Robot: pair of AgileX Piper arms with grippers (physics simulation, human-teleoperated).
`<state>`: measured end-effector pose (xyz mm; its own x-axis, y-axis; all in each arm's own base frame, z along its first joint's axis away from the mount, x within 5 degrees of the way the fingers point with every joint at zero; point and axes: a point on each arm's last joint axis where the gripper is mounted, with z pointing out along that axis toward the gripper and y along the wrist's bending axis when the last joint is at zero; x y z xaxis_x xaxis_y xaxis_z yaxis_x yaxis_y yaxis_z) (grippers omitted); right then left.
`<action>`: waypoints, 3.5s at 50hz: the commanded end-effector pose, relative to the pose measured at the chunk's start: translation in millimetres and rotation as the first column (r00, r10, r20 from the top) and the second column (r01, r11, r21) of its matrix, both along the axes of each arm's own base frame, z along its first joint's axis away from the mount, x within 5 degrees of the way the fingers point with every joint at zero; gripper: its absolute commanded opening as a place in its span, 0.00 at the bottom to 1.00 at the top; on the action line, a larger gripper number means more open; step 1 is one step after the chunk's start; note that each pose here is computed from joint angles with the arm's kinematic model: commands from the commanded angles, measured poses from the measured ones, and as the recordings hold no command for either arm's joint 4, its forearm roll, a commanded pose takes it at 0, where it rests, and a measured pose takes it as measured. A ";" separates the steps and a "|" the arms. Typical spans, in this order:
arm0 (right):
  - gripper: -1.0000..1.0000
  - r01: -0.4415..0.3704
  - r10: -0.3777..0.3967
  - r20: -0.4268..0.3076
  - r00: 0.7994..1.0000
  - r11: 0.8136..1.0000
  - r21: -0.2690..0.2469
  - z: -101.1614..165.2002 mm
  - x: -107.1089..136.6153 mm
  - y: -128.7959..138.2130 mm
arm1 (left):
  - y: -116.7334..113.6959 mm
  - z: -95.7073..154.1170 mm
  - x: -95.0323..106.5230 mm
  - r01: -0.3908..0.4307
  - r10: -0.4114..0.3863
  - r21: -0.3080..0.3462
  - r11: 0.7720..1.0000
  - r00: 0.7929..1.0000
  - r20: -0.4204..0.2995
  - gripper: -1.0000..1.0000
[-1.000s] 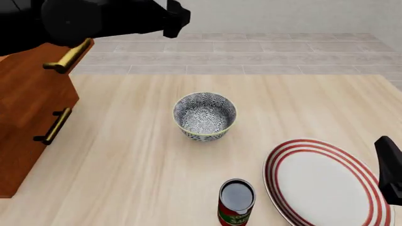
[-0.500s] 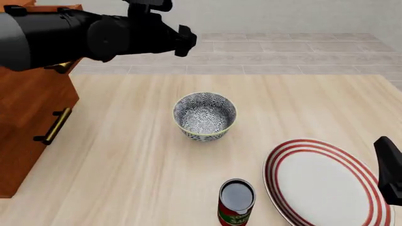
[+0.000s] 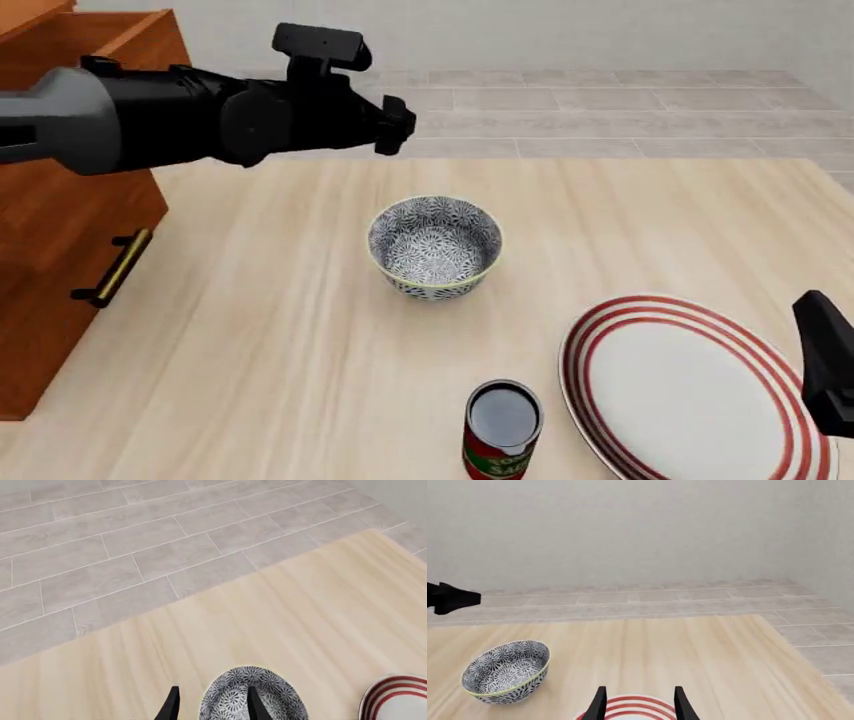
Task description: Put the bowl on top of the cabinet.
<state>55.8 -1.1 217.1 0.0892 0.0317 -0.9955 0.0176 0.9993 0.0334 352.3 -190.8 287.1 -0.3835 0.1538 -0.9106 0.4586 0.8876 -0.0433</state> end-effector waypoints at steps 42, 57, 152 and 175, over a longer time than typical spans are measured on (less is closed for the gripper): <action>1.00 0.002 -0.002 -0.005 1.000 1.000 0.002 -1.6 0.9 -0.2 | -16.6 -61.8 21.1 -0.008 0.008 0.009 1.000 0.996 -0.093 1.00; 1.00 0.001 -0.001 -0.004 1.000 1.000 0.000 -0.5 0.9 -0.1 | -19.2 -65.1 14.7 0.007 -0.005 0.013 1.000 0.995 -0.096 1.00; 1.00 0.001 -0.001 -0.006 1.000 1.000 -0.001 -2.0 1.3 -0.1 | -17.5 -98.7 28.5 -0.043 0.041 -0.011 0.999 0.987 -0.156 1.00; 1.00 0.001 -0.001 -0.008 1.000 1.000 -0.001 -1.0 1.4 -0.1 | -20.9 -105.8 29.5 -0.045 0.041 -0.017 0.999 0.985 -0.167 1.00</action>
